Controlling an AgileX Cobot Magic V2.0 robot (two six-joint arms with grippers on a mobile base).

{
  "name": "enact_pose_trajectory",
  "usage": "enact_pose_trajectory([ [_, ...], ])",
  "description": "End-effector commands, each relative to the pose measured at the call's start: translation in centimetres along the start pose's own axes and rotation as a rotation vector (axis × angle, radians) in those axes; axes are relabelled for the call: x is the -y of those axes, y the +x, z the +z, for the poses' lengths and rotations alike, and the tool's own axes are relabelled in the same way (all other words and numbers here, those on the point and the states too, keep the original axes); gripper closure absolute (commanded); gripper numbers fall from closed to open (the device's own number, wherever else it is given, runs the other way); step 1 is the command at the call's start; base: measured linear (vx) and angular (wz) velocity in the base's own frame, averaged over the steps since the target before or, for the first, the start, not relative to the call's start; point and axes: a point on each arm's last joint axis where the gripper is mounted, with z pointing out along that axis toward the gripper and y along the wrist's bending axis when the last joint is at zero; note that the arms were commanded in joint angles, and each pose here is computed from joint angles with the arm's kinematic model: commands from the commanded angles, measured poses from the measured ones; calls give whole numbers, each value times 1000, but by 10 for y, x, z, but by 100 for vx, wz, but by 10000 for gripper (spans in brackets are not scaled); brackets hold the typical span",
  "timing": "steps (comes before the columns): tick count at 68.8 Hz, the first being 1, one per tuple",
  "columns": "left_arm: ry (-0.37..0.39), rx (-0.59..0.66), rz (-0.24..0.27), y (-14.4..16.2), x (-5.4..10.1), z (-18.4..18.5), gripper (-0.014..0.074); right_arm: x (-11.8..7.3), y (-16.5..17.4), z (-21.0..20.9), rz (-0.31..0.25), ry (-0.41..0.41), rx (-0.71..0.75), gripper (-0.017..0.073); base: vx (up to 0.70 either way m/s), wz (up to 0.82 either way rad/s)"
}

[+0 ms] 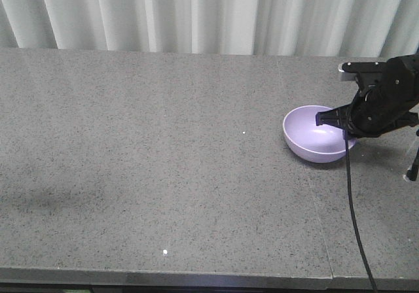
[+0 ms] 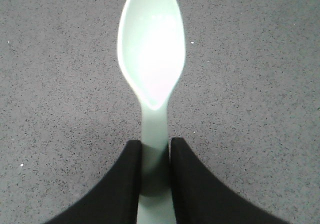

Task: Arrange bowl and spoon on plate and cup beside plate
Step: 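Lower the right gripper to the lavender bowl rim and grasp it, then lift the spoon and bowl off the counter with both grippers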

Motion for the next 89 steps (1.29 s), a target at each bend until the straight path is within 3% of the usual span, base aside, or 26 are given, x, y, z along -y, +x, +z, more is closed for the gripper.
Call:
enact_pose_trajectory([
  [1,23,101,1,-6,2,-16,601,1,-14,-30,-19,2,114,570,0,0],
  [11,23,101,1,-6,2,-16,601,3,-16,-62,-16,1,180,568,0,0],
  [26,23,101,1,-6,2,-16,601,10,-8,-145,2,-2,317,565,0,0],
  [42,23,101,1,-6,2,-16,601,21,29,-240,29,-2,430,566,0,0],
  [54,23,101,1,-6,2,-16,601,27,60,-289,41,-3,500,566,0,0],
  [64,23,101,1,-6,2,-16,601,30,74,-308,45,-1,536,566,0,0],
  [89,24,100,0,-6,2,-16,601,30,75,-305,45,0,520,566,0,0],
])
